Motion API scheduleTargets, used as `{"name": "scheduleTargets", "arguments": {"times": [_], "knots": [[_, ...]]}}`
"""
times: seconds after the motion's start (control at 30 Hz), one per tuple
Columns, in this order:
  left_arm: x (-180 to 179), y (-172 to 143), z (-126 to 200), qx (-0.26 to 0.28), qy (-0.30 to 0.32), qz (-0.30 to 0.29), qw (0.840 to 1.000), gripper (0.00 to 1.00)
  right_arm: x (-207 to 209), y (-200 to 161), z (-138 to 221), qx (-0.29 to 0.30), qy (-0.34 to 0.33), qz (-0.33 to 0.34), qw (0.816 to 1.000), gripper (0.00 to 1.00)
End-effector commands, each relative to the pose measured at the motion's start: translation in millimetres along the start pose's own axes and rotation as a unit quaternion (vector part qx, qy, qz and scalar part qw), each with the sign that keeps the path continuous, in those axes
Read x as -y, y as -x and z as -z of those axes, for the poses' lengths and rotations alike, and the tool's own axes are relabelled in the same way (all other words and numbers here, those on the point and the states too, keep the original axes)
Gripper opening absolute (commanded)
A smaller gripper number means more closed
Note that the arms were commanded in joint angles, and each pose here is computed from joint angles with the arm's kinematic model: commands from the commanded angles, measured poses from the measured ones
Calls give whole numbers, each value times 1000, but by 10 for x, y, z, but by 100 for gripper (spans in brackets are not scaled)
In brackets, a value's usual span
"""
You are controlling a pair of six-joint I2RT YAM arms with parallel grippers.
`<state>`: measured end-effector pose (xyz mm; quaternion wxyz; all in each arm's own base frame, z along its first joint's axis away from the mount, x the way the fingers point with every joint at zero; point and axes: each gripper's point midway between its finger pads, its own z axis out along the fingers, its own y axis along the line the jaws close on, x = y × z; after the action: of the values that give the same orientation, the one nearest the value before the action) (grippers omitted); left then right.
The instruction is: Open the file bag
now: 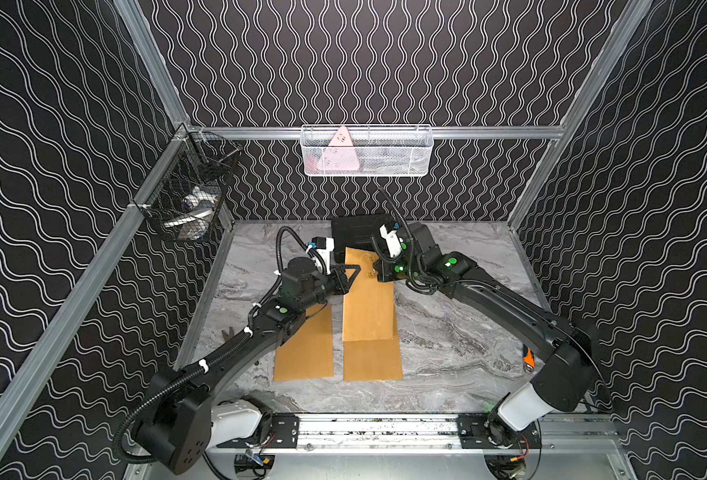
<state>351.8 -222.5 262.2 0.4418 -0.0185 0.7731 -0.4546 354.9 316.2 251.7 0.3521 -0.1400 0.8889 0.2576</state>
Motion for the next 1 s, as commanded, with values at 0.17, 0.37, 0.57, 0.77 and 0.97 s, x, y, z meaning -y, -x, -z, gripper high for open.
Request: {"name": "scheduleTargets", "arguments": {"times": [0.17, 0.37, 0.57, 0.77, 0.97], "knots": [[55, 37, -11, 10, -18, 2, 1000, 0, -128, 119, 6, 7, 24, 11, 1000, 0], [53, 31, -22, 10, -19, 4, 1000, 0, -239, 147, 0, 3, 50, 12, 999, 0], [46, 38, -48, 9, -18, 5, 1000, 0, -317, 117, 29, 1, 65, 13, 998, 0], [10, 52, -82, 12, -13, 9, 1000, 0, -364, 63, 84, -1, 77, 11, 997, 0], [-37, 85, -108, 21, -8, 16, 1000, 0, -375, -68, 70, -11, 83, 4, 997, 0]]}}
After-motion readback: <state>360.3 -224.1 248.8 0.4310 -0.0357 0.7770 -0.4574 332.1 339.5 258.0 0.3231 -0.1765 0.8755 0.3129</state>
